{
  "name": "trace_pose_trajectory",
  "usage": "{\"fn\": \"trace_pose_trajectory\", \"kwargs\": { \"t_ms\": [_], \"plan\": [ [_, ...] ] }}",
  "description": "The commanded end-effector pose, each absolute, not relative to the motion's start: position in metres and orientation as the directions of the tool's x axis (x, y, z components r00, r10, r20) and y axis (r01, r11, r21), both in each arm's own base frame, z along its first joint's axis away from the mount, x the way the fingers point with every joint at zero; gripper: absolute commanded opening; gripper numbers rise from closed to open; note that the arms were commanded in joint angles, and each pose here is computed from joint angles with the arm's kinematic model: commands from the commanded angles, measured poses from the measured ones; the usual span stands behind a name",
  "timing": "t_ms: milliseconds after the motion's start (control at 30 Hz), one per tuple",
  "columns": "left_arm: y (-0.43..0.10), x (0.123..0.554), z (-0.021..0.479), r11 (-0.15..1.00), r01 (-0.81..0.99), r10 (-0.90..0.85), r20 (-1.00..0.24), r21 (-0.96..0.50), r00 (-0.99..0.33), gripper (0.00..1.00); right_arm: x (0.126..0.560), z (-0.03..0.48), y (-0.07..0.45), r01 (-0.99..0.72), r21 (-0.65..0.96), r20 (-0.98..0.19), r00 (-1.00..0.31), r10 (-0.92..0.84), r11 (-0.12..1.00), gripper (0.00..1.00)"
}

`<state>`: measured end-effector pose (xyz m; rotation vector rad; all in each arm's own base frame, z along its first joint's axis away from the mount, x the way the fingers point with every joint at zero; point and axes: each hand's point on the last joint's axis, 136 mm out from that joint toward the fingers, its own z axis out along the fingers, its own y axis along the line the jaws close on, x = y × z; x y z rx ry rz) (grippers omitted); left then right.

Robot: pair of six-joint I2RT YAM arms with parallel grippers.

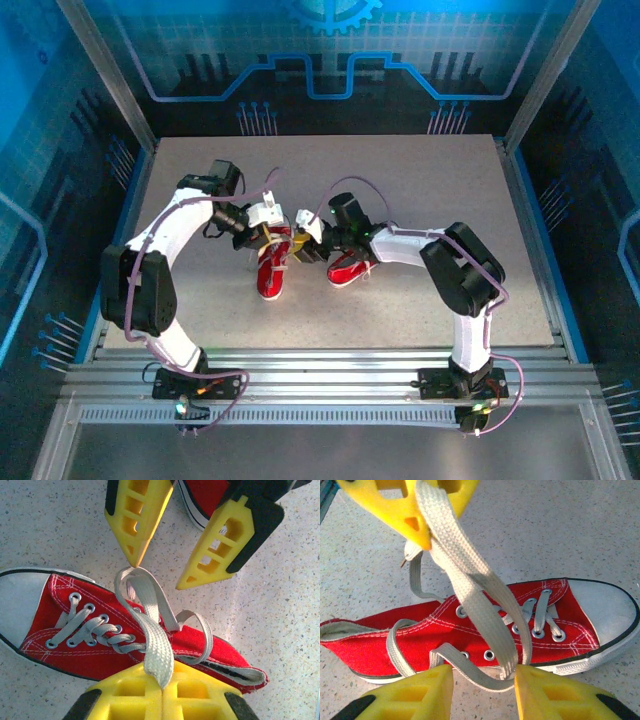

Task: Tie the shoes

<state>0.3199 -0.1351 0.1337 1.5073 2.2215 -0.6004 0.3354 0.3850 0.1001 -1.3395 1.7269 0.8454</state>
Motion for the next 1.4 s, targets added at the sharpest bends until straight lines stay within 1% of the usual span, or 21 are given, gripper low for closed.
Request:
{"fn": "trace_pose_trajectory", "kwargs": {
  "t_ms": [0, 100, 167, 267, 333, 400, 533, 667, 767, 867, 967, 1100, 1200, 1333, 1367],
  "plan": [
    [-0.140, 0.320, 0.151, 0.322, 0.939, 0.738, -0.590, -0.120, -0.328, 0.00, 0.339, 0.140, 0.398, -0.975, -0.039, -0.923, -0.048, -0.382, 0.217, 0.38],
    [-0.140, 0.320, 0.152, 0.323, 0.939, 0.736, -0.592, -0.118, -0.328, 0.00, 0.338, 0.137, 0.403, -0.978, -0.042, -0.918, -0.043, -0.395, 0.205, 0.38],
    [-0.140, 0.320, 0.153, 0.324, 0.939, 0.735, -0.594, -0.118, -0.328, 0.00, 0.338, 0.135, 0.405, -0.979, -0.041, -0.913, -0.043, -0.405, 0.198, 0.35],
    [-0.140, 0.320, 0.153, 0.326, 0.938, 0.734, -0.594, -0.118, -0.330, 0.00, 0.337, 0.133, 0.410, -0.982, -0.048, -0.908, -0.034, -0.417, 0.185, 0.25],
    [-0.140, 0.321, 0.153, 0.328, 0.938, 0.733, -0.595, -0.116, -0.330, 0.00, 0.336, 0.133, 0.412, -0.982, -0.054, -0.906, -0.029, -0.422, 0.182, 0.15],
    [-0.140, 0.321, 0.153, 0.331, 0.937, 0.732, -0.595, -0.115, -0.331, 0.00, 0.336, 0.135, 0.413, -0.981, -0.059, -0.907, -0.025, -0.421, 0.187, 0.08],
    [-0.139, 0.323, 0.154, 0.337, 0.935, 0.728, -0.600, -0.109, -0.332, 0.00, 0.335, 0.136, 0.413, -0.977, -0.076, -0.903, -0.016, -0.428, 0.198, 0.01],
    [-0.138, 0.328, 0.152, 0.363, 0.927, 0.723, -0.600, -0.090, -0.341, 0.00, 0.335, 0.144, 0.412, -0.975, -0.048, -0.908, -0.048, -0.416, 0.219, 0.00],
    [-0.136, 0.336, 0.150, 0.398, 0.916, 0.717, -0.608, -0.045, -0.341, 0.00, 0.335, 0.152, 0.407, -0.968, 0.034, -0.905, -0.135, -0.403, 0.249, 0.00],
    [-0.135, 0.344, 0.144, 0.431, 0.902, 0.719, -0.617, 0.035, -0.320, 0.00, 0.338, 0.159, 0.401, -0.954, 0.127, -0.904, -0.224, -0.363, 0.273, 0.00],
    [-0.138, 0.344, 0.132, 0.420, 0.898, 0.748, -0.610, 0.129, -0.262, 0.00, 0.340, 0.158, 0.397, -0.932, 0.220, -0.883, -0.316, -0.346, 0.289, 0.00],
    [-0.139, 0.347, 0.117, 0.420, 0.889, 0.767, -0.596, 0.184, -0.239, 0.00, 0.340, 0.154, 0.397, -0.905, 0.324, -0.848, -0.407, -0.338, 0.276, 0.00],
    [-0.139, 0.352, 0.107, 0.421, 0.885, 0.784, -0.571, 0.198, -0.245, 0.00, 0.345, 0.145, 0.395, -0.875, 0.392, -0.818, -0.473, -0.326, 0.285, 0.00],
    [-0.140, 0.359, 0.097, 0.440, 0.876, 0.789, -0.551, 0.196, -0.273, 0.00, 0.350, 0.130, 0.394, -0.852, 0.426, -0.787, -0.515, -0.340, 0.303, 0.00],
    [-0.141, 0.360, 0.096, 0.442, 0.877, 0.788, -0.550, 0.190, -0.278, 0.04, 0.351, 0.126, 0.394, -0.849, 0.429, -0.779, -0.521, -0.349, 0.309, 0.00]
  ]
}}
